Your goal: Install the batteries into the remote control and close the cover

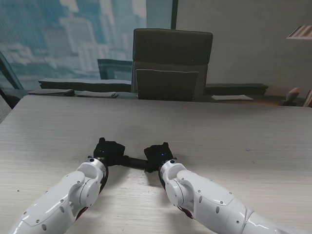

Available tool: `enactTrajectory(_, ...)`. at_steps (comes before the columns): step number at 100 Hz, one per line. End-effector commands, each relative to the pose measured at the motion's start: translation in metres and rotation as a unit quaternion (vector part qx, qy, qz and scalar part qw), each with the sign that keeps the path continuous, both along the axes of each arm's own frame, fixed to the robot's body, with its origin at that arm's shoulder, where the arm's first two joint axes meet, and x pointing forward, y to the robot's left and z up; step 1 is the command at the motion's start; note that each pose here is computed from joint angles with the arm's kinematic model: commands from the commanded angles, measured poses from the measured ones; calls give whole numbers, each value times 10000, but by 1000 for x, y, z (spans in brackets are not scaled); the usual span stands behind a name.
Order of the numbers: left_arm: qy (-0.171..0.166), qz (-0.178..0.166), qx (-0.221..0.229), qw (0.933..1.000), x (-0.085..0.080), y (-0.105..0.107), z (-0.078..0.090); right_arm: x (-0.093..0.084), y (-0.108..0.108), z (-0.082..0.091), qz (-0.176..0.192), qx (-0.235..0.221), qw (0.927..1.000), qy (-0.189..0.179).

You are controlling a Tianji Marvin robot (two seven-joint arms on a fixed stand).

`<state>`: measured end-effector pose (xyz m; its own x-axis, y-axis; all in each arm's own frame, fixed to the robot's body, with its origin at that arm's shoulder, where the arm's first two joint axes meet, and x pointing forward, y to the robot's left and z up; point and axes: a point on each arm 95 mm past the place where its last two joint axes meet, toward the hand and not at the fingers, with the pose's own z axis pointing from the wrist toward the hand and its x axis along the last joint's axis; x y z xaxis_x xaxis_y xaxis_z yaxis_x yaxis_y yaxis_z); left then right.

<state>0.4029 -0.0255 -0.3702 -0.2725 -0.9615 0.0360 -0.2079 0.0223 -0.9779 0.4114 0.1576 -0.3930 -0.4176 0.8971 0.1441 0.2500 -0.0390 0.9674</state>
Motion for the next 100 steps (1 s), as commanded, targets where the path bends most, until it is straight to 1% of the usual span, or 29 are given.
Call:
enactTrajectory(1,-23,96,10,10000,0,4,2,-9,-13,-21,-20,-218,9993,304)
enactTrajectory(25,-319,420,-138,9985,1,17,12,-4,-19,-10,95,-124,9998,135)
enactTrajectory(34,-454,516,-196,9974,0,21,15,-1,-22,-5,142,-73,9999,16)
enactTrajectory(43,-574,605,-359,9959,-1,24,19,2,-26,3,205,-31,9997,-162)
enactTrajectory(50,-589,662,-535,9946,-2,25,22,4,-29,9,220,5,9993,-305)
enactTrajectory(61,-512,669,-858,9927,-3,27,26,7,-37,21,204,88,9984,-514)
enactTrajectory(70,-664,692,-1120,9891,-2,26,28,10,-44,31,140,226,9977,-616)
enactTrajectory(82,-727,760,-1529,9826,-1,26,31,14,-55,45,11,482,9956,-798)
enactTrajectory(92,-759,765,-1856,9767,-1,25,35,18,-64,56,44,659,9933,-945)
enactTrajectory(100,-787,713,-2028,9734,0,24,40,19,-69,64,102,772,9914,-1056)
